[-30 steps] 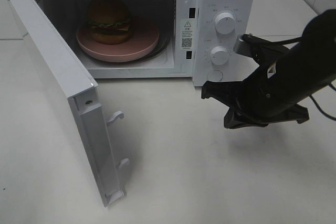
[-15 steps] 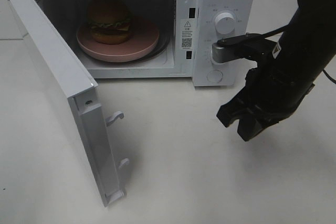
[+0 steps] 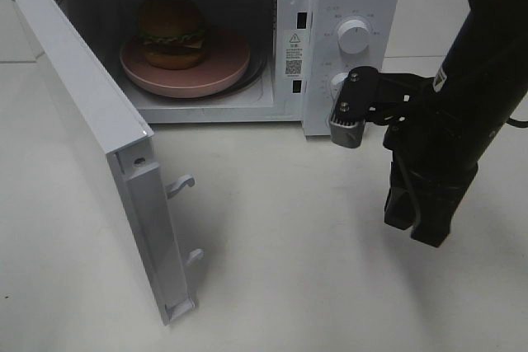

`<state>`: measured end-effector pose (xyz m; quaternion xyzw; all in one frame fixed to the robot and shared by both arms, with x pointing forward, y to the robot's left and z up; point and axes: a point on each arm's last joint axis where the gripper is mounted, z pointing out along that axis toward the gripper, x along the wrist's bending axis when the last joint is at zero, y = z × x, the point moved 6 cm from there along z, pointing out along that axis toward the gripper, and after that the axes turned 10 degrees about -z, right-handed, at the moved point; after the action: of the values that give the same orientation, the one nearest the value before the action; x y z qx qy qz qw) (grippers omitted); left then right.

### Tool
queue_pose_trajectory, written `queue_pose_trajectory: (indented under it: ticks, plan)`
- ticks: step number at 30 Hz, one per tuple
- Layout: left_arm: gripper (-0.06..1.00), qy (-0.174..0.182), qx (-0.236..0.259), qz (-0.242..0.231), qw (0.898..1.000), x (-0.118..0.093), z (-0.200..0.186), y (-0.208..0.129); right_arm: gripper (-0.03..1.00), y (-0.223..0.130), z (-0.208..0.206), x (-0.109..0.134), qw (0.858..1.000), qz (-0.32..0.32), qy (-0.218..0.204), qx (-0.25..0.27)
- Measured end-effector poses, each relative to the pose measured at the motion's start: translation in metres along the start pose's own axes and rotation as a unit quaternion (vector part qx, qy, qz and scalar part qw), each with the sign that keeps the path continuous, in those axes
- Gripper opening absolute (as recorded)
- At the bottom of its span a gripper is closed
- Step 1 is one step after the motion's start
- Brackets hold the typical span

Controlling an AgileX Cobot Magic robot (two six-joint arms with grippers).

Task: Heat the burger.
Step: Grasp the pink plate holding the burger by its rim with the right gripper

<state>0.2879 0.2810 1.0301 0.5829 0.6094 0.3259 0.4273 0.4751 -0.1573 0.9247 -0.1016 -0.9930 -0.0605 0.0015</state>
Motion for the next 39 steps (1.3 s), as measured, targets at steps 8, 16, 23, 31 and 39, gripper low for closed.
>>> queue_pose_trajectory:
  ticks: [8,16,23,31,39]
  plan:
    - [0.99,0.000,0.000,0.000,1.000,0.000,0.000,0.000,0.14,-0.002,0.000,-0.002,0.979,-0.204,-0.005,0.006]
    - [0.99,0.000,0.000,0.000,1.000,0.000,0.000,0.000,0.26,-0.006,-0.001,-0.016,0.956,-0.287,-0.046,0.033]
    - [0.99,0.000,0.000,0.000,1.000,0.000,0.000,0.000,0.64,-0.002,-0.004,-0.037,0.946,-0.299,-0.117,0.044]
    - [0.99,0.000,0.000,0.000,1.000,0.000,0.000,0.000,0.89,0.002,-0.006,-0.042,0.956,-0.256,-0.138,0.031]
    - [0.99,0.000,0.000,0.000,1.000,0.000,0.000,0.000,0.90,0.005,-0.009,-0.046,0.955,-0.255,-0.149,0.025]
